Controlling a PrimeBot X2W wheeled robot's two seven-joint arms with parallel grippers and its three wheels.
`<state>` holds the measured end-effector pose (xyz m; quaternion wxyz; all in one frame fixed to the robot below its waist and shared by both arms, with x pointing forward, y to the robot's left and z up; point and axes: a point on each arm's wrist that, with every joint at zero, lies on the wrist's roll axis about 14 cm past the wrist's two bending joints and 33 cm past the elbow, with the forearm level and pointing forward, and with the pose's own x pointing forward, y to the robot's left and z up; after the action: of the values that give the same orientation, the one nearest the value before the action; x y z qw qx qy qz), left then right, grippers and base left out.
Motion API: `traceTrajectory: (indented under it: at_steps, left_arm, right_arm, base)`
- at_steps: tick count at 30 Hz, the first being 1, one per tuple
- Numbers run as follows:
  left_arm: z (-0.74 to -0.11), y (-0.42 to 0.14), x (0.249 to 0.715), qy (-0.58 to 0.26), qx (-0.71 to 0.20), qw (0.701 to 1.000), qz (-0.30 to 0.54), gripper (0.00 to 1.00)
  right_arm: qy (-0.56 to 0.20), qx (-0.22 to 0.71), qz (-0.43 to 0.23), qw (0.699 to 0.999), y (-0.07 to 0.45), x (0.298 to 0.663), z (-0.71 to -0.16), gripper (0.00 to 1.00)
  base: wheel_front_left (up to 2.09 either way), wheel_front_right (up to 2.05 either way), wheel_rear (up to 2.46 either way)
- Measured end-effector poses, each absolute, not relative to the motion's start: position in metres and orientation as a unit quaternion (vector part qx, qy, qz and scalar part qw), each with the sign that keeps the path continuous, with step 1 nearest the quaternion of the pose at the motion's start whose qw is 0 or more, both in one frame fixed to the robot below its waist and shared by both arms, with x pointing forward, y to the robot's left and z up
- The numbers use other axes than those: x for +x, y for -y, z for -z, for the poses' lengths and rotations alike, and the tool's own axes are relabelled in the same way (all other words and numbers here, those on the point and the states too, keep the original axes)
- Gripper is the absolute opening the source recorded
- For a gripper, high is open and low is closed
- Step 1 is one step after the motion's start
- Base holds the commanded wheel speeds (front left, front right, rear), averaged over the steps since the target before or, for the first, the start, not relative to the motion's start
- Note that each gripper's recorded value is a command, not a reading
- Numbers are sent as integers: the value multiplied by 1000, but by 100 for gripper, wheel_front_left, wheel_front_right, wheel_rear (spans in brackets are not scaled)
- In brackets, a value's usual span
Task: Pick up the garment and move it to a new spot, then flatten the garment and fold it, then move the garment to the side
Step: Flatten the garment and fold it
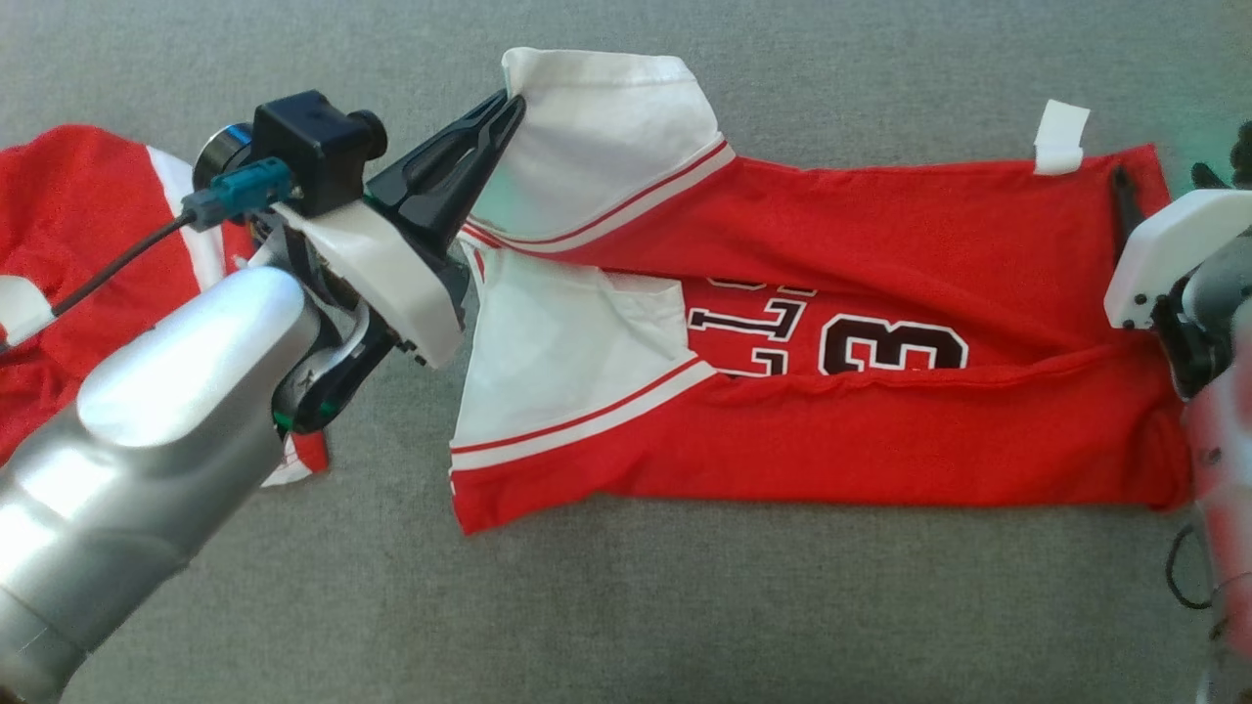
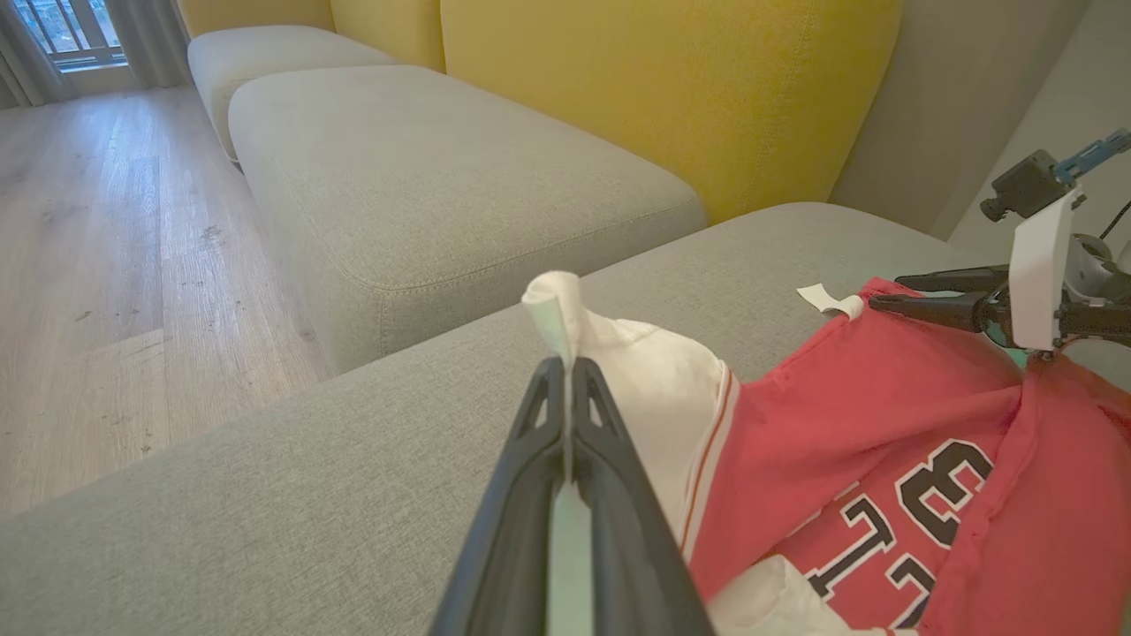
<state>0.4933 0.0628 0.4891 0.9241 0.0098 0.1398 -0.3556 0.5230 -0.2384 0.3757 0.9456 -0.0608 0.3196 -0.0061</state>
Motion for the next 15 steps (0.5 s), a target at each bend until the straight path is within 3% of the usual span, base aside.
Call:
traceTrajectory:
  at_steps: [11, 12, 13, 14, 15]
  left_arm:
    - [-474, -66, 494, -156, 9, 923, 351, 0]
    - [-475, -66, 494, -156, 10, 923, 351, 0]
    - [-475, -66, 494, -156, 11, 924, 350, 0]
    - [-475, -66, 495, -155, 12, 924, 349, 0]
    - [-475, -68, 496, -156, 14, 925, 347, 0]
  right_arm:
    - [-336, -78, -15, 939, 236, 531, -364, 100]
    - [-337, -79, -17, 938, 236, 531, -364, 89]
    - [-336, -79, -19, 938, 235, 530, -364, 12]
    - [-334, -79, -21, 939, 234, 529, -364, 0]
    - [-331, -79, -23, 940, 233, 529, -365, 0]
  base:
    - [0, 0, 0]
    - [0, 0, 0]
    - [0, 0, 0]
    - [0, 0, 0]
    - [0, 0, 0]
